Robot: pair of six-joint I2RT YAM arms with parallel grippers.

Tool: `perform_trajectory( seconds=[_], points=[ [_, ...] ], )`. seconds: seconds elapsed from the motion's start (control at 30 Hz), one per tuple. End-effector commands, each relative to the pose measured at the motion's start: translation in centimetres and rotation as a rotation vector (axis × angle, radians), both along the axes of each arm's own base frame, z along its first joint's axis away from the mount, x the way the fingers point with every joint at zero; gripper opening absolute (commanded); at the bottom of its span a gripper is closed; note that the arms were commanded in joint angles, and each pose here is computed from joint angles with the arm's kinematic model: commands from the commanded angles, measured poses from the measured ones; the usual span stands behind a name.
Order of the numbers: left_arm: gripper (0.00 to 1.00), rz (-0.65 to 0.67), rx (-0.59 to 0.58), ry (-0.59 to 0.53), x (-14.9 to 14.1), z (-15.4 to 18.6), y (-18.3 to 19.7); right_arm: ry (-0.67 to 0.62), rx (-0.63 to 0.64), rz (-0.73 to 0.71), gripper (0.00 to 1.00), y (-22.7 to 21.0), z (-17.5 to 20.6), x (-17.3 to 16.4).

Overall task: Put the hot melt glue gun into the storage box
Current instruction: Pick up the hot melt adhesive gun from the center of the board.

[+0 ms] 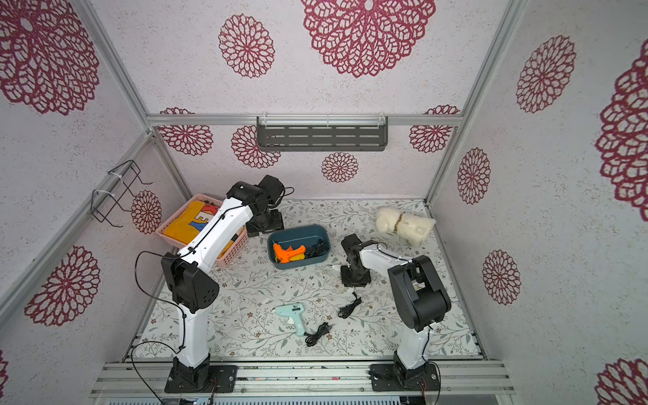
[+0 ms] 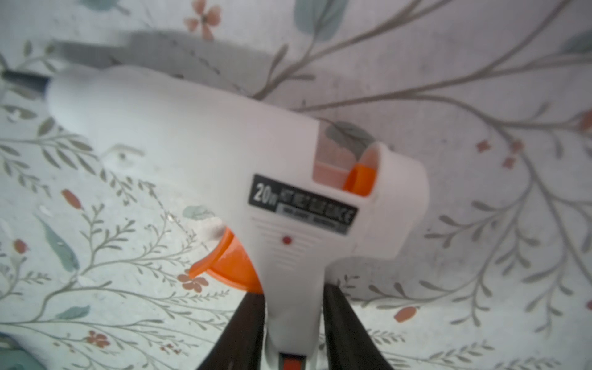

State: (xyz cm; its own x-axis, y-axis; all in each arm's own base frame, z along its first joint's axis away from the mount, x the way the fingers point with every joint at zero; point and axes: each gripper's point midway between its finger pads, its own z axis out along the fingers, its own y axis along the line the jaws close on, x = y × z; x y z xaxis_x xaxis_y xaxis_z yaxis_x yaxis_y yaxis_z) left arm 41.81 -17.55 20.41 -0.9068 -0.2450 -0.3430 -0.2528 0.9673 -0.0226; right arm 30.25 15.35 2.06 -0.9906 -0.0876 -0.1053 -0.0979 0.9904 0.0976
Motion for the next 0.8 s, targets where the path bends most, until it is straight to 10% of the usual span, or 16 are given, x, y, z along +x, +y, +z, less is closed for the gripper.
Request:
perform_trajectory(
  seconds=[0.0, 0.3, 0.77],
  points=[
    [0.74, -0.011, 0.007, -0.018, 0.1, 1.0, 0.4, -0.01, -0.034, 0.036, 0.19, -0.6, 0.9, -0.1],
    [0.74, -0.135, -0.048, -0.04, 0.7, 1.8, -0.6, -0.158, 0.006, 0.185, 0.0, 0.1, 8.7, 1.0],
    [0.74, -0.476, -0.665, -0.076, 1.4, 3.7, -11.8, -0.647, 0.25, 0.585, 0.0, 6.9, 19.2, -0.6]
  ],
)
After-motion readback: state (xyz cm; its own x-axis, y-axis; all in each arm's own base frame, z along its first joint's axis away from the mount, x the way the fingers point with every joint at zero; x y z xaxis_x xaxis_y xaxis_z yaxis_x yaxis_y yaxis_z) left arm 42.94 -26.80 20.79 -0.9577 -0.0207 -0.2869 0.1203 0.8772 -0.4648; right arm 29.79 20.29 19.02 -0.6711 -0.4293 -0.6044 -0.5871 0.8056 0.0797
